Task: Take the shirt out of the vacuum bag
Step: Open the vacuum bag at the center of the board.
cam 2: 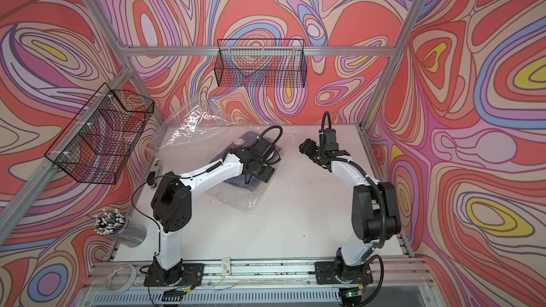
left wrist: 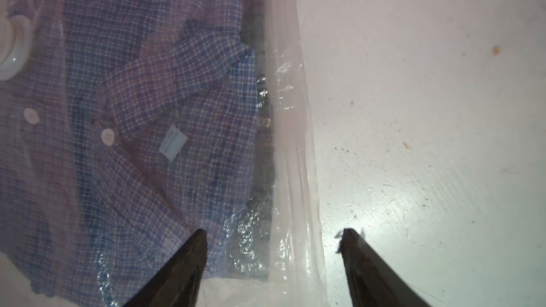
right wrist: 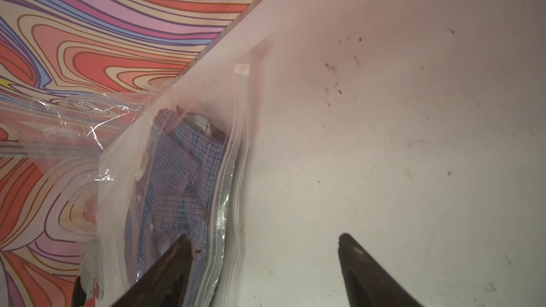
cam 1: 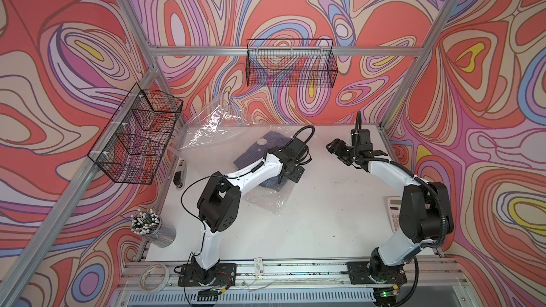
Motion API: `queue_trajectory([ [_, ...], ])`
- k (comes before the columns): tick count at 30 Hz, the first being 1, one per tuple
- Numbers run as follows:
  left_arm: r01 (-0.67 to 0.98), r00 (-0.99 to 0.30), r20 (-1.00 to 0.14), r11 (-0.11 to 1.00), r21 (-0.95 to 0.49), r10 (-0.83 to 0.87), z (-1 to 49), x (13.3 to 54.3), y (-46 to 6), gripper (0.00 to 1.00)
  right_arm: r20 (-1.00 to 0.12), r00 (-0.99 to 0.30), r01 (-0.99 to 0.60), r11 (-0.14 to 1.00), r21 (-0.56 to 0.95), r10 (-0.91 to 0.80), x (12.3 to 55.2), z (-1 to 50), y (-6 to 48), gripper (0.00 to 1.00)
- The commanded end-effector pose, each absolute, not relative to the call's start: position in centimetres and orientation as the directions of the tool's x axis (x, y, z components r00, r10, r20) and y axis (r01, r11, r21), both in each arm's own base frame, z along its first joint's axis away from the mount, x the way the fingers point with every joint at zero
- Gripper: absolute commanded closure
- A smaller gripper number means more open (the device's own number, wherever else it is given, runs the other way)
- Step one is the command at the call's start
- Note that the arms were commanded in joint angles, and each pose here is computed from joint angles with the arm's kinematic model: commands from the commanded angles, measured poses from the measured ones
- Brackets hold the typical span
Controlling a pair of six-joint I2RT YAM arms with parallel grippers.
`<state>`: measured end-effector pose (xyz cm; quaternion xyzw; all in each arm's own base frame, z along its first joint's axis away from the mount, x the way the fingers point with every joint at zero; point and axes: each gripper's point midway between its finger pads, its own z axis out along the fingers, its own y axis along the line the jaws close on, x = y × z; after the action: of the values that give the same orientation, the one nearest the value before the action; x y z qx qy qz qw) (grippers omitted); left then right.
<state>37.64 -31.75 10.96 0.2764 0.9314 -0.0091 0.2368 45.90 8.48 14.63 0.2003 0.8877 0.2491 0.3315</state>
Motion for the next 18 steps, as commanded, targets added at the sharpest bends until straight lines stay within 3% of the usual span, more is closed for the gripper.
queue_trajectory([
  [1, 0.556, -0.697, -0.369, 0.789, 0.262, 0.614, 10.1, 37.8, -30.8, 0.25, -0.453, -0.744, 0.187, 0.804, 0.565, 0.491, 44.4, 13.0, 7.8, 0.20],
  [5, 0.576, -0.686, -0.344, 0.767, 0.282, 0.641, 9.3, 37.8, -31.5, 0.24, -0.432, -0.756, 0.184, 0.794, 0.580, 0.491, 44.4, 12.1, 8.1, 0.19],
  [12, 0.534, -0.668, -0.280, 0.706, 0.465, 0.690, 8.5, 39.2, -29.3, 0.28, -0.393, -0.767, 0.180, 0.757, 0.628, 0.507, 44.7, 10.6, 9.0, 0.21],
  [16, 0.512, -0.677, -0.283, 0.710, 0.483, 0.680, 8.5, 39.7, -28.8, 0.40, -0.370, -0.785, 0.157, 0.737, 0.657, 0.496, 44.6, 10.0, 9.9, 0.26],
  [18, 0.491, -0.685, -0.290, 0.718, 0.493, 0.668, 9.0, 40.0, -28.5, 0.52, -0.362, -0.794, 0.142, 0.728, 0.671, 0.488, 44.3, 9.7, 10.2, 0.30],
])
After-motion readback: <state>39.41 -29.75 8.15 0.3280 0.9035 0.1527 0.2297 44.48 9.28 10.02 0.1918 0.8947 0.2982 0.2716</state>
